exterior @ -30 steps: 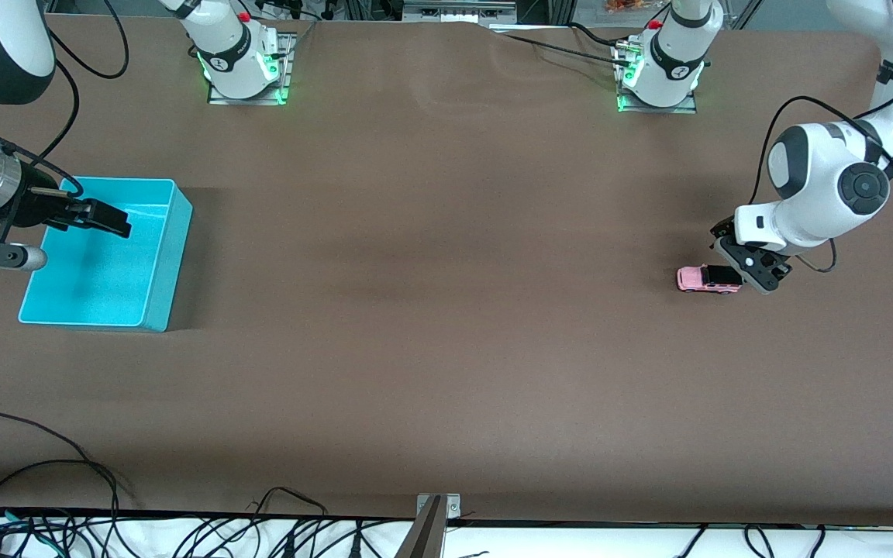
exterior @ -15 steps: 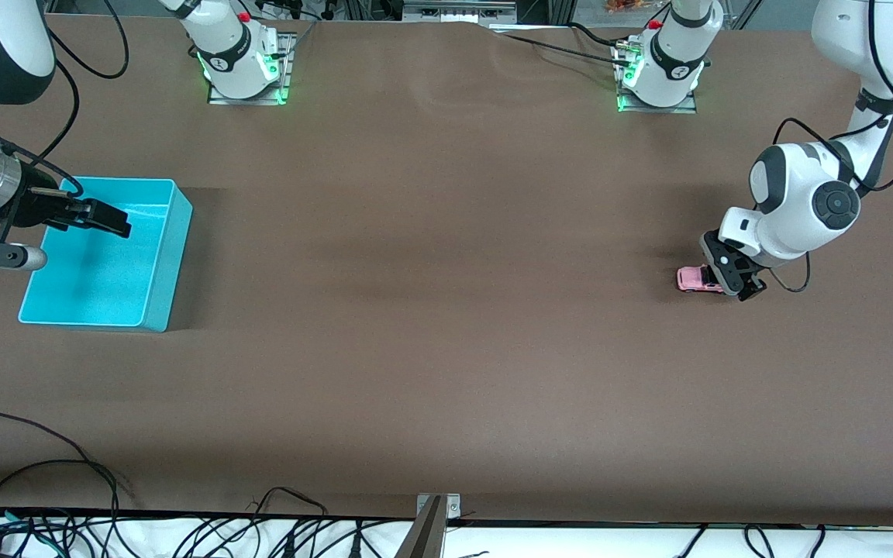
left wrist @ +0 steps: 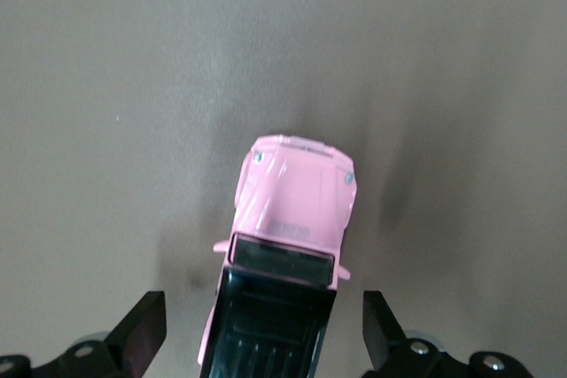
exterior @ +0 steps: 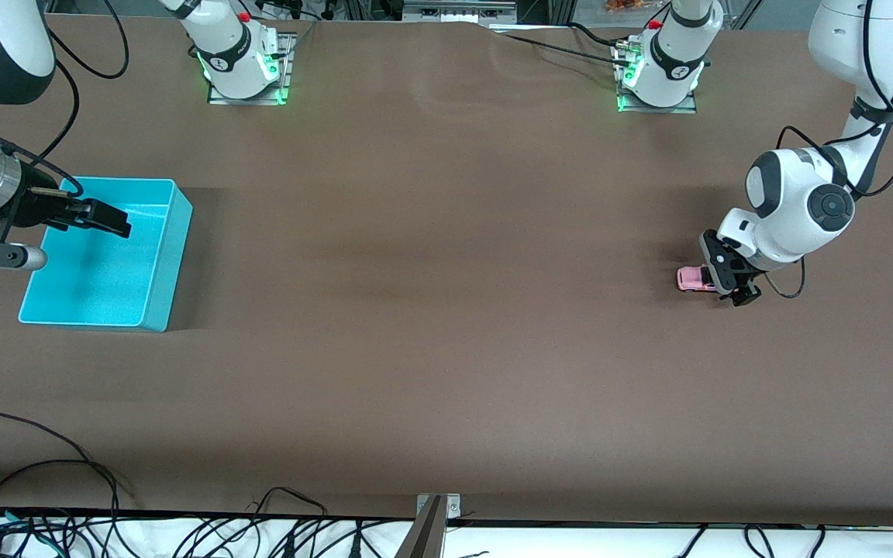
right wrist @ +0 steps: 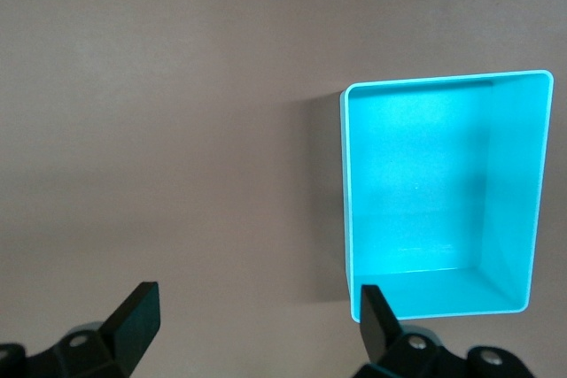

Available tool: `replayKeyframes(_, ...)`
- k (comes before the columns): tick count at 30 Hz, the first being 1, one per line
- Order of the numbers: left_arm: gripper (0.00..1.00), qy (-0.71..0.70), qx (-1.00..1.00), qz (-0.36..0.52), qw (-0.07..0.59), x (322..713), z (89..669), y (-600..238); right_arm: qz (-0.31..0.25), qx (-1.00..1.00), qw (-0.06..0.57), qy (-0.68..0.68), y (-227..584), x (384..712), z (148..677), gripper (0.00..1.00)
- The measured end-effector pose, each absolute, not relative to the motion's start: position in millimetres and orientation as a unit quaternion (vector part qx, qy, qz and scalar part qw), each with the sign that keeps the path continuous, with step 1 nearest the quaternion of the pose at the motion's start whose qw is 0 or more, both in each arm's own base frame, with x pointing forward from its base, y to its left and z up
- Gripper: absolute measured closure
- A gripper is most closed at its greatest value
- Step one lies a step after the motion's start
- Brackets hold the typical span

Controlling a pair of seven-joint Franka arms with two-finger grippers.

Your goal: Wind and store pink jeep toy

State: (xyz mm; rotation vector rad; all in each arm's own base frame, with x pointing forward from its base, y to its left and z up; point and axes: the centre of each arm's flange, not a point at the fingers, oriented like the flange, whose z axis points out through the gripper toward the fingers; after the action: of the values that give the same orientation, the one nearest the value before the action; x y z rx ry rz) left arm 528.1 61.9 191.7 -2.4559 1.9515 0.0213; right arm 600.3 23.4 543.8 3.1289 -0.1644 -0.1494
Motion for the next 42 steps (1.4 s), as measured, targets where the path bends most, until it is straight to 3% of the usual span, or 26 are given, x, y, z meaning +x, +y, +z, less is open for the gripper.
replayKeyframes(10, 0.47, 0.624, -0.781, 0.005, 0.006, 529, 193, 65, -0.048, 0.997, 0.002, -0.052, 23, 600, 544, 0.00)
replayKeyframes(42, 0.47, 0.686, -0.728, -0.006, 0.015, 545, 201, 2, -0.047, 0.997, 0.002, -0.052, 23, 600, 544, 0.00)
